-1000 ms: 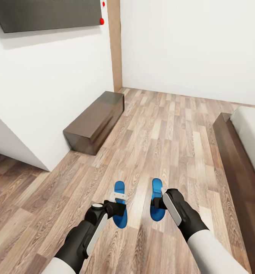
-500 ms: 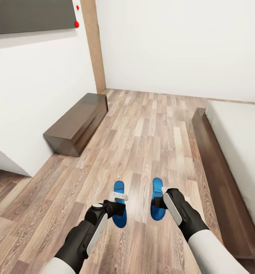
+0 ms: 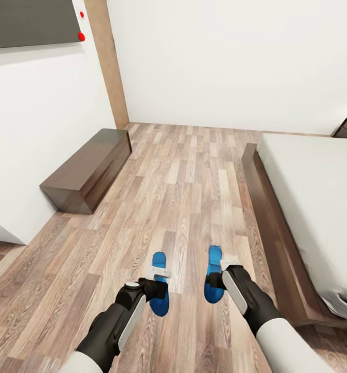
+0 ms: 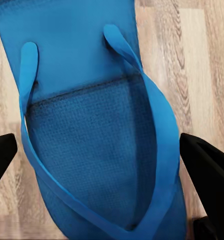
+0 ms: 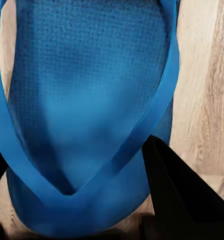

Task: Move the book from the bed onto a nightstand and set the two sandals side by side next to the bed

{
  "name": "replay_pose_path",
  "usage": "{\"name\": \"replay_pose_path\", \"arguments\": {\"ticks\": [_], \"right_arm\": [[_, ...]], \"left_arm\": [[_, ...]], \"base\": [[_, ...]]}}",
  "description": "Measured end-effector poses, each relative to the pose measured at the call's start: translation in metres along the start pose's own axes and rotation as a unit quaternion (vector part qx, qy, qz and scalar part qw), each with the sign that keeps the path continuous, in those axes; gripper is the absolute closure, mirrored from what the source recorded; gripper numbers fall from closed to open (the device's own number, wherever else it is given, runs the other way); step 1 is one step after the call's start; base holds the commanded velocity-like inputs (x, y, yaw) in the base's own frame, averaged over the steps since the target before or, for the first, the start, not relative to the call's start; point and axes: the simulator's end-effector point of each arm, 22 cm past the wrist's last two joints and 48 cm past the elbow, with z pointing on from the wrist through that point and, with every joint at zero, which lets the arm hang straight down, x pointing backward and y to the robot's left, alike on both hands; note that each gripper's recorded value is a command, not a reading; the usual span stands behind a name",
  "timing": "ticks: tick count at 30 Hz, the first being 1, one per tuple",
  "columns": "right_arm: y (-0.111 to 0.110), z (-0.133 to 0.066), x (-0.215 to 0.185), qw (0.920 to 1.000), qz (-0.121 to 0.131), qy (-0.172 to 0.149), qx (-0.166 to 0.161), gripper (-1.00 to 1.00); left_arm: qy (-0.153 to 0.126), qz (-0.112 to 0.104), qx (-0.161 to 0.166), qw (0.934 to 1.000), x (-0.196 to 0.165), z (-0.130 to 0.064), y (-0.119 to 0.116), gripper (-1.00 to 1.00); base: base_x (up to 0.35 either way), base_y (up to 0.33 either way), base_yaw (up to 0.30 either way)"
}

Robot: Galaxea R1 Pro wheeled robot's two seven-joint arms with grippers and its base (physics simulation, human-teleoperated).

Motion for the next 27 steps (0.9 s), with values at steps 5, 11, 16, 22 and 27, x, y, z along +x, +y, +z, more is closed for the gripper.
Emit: {"name": "replay_pose_path", "arguments": {"ticks": [5,11,16,22,27], "right_arm": [[-0.008,0.028,0.041,0.9998,0.010,0.019,0.004,1.00],[-0.018,0.061,0.100,0.9991,0.026,0.032,-0.010,1.00],[-0.040,0.075,0.144,0.9991,0.001,0.040,0.015,1.00],[-0.057,0.082,0.167,0.9993,-0.007,0.012,0.034,1.00],[-0.050,0.083,0.168,0.9999,-0.007,0.000,0.014,1.00]], "left_arm": [[0.030,-0.004,-0.012,0.9995,0.045,0.021,0.010,1.00],[0.047,-0.047,-0.051,0.9965,0.105,0.038,0.058,1.00],[0.049,-0.064,-0.067,0.9945,0.154,0.045,0.072,1.00],[0.040,-0.065,-0.072,0.9944,0.176,0.046,0.073,1.00],[0.047,-0.059,-0.072,0.9946,0.198,0.045,0.068,1.00]], "base": [[-0.006,-0.006,-0.002],[0.000,0.000,0.000],[0.000,0.000,0.000],[-0.040,-0.023,0.000],[-0.230,-0.178,-0.059]]}}
